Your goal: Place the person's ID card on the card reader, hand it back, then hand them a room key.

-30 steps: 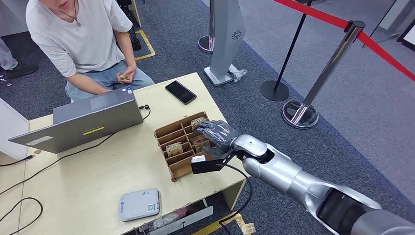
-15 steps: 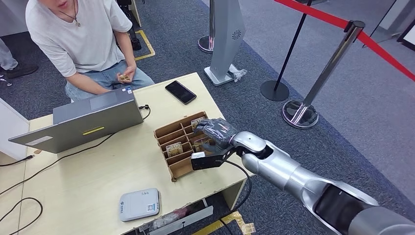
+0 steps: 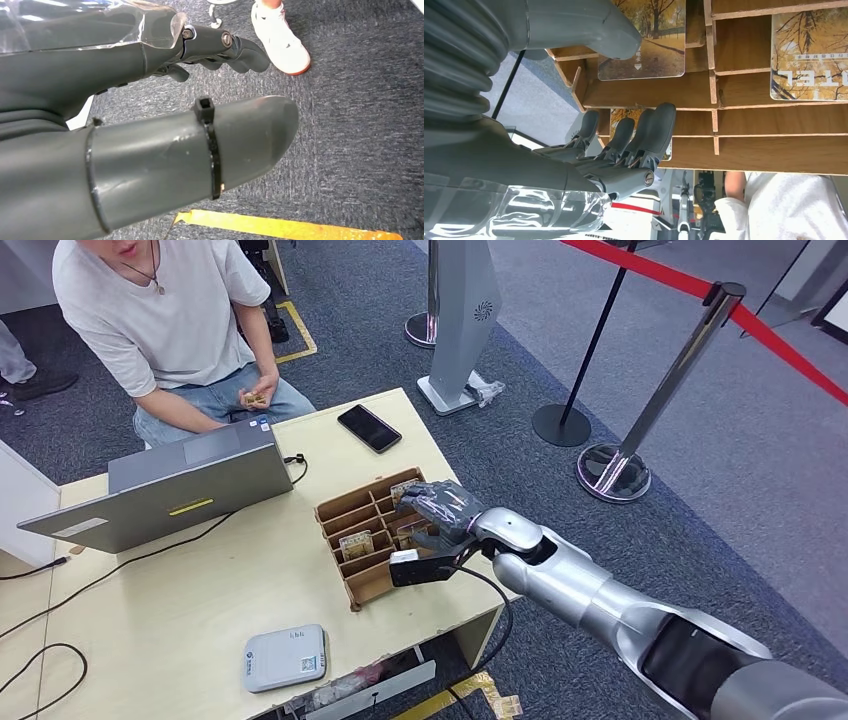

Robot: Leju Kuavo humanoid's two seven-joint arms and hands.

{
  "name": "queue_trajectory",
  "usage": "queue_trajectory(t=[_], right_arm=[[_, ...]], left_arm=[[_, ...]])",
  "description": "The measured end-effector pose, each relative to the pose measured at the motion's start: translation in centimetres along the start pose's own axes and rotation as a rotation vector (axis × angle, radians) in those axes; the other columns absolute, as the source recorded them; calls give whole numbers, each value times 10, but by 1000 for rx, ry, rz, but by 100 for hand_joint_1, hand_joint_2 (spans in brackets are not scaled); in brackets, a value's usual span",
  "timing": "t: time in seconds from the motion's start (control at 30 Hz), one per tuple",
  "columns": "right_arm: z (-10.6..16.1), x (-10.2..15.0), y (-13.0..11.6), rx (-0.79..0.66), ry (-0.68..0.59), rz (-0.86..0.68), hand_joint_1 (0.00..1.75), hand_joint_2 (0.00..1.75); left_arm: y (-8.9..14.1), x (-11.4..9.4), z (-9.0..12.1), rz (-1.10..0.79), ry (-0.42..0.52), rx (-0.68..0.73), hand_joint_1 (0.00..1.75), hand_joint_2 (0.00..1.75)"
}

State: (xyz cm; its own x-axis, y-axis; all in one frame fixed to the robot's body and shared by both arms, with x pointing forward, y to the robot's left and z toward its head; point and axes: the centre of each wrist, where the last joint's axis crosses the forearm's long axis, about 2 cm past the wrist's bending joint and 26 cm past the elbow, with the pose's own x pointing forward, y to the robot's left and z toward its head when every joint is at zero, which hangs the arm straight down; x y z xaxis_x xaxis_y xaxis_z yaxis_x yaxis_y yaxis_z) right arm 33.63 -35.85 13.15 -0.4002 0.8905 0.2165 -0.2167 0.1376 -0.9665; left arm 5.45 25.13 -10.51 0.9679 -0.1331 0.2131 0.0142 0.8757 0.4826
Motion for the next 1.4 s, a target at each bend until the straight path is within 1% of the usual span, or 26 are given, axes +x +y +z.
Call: queue_trajectory(t=[0.5,1.4], right_arm=[[4,7,1,-14,-12,-6,82,175],[9,6,4,-8,2,-8,81,175]], left_arm=[[1,0,-1,-5,8,2,0,0],[1,0,-1,-7,13,2,0,0]])
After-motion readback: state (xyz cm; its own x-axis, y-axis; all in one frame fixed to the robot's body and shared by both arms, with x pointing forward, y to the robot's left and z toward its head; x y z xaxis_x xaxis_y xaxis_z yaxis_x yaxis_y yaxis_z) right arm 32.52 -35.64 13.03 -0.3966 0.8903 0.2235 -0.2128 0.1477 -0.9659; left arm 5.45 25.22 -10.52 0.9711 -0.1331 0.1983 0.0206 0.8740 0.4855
